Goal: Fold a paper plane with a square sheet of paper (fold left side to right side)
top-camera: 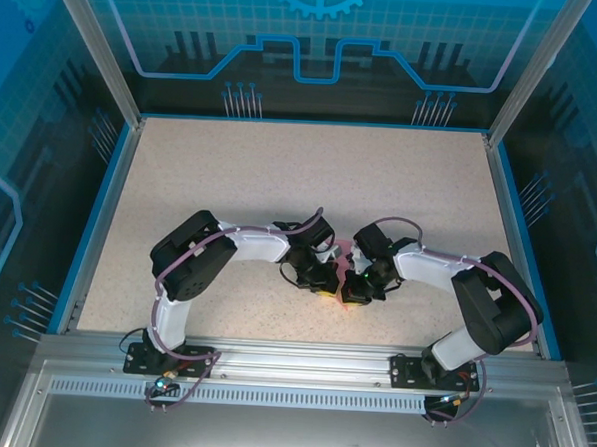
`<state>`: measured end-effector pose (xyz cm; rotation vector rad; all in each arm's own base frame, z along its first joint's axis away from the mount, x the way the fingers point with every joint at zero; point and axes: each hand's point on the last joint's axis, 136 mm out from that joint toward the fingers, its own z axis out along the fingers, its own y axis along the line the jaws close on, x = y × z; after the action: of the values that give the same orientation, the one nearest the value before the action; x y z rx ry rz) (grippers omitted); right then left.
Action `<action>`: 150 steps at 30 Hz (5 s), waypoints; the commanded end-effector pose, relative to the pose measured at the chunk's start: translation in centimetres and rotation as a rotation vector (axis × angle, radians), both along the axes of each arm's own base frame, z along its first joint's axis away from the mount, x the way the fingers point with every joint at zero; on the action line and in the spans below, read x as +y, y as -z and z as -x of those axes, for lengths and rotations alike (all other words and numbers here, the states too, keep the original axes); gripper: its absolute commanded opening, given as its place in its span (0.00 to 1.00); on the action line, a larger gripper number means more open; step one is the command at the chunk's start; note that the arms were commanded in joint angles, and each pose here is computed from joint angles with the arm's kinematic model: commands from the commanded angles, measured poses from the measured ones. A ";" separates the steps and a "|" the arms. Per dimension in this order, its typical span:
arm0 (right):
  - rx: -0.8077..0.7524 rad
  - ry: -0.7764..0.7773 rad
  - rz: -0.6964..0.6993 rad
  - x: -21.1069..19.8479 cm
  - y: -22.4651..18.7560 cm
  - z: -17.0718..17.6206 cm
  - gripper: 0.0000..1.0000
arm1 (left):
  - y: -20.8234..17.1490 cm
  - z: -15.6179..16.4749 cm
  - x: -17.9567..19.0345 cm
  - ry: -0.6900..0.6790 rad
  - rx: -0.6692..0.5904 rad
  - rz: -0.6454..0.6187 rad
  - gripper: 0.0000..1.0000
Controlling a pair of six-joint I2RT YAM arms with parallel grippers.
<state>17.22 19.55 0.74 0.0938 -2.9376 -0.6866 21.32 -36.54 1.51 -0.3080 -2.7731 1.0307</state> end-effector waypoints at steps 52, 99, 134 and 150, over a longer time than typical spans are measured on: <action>0.022 -0.022 0.143 -2.3 1.2 1.5 0.00 | -1.7 -2.4 -0.1 0.021 -0.089 0.012 0.11; 0.094 0.014 0.180 -5.0 0.3 6.7 0.00 | 2.1 -1.5 2.9 0.026 -0.061 -0.137 0.10; -0.394 -0.087 -0.093 -0.8 -3.4 -7.2 0.05 | -3.0 -3.6 4.1 -0.222 0.001 0.103 0.54; -0.402 -0.097 -0.046 -1.8 -3.6 -6.7 0.09 | -3.4 -4.4 1.8 -0.208 -0.010 0.132 0.31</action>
<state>23.28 18.40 3.20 0.4090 -3.2238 -0.8313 25.34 -33.72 4.17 -0.0147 -2.8186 1.2198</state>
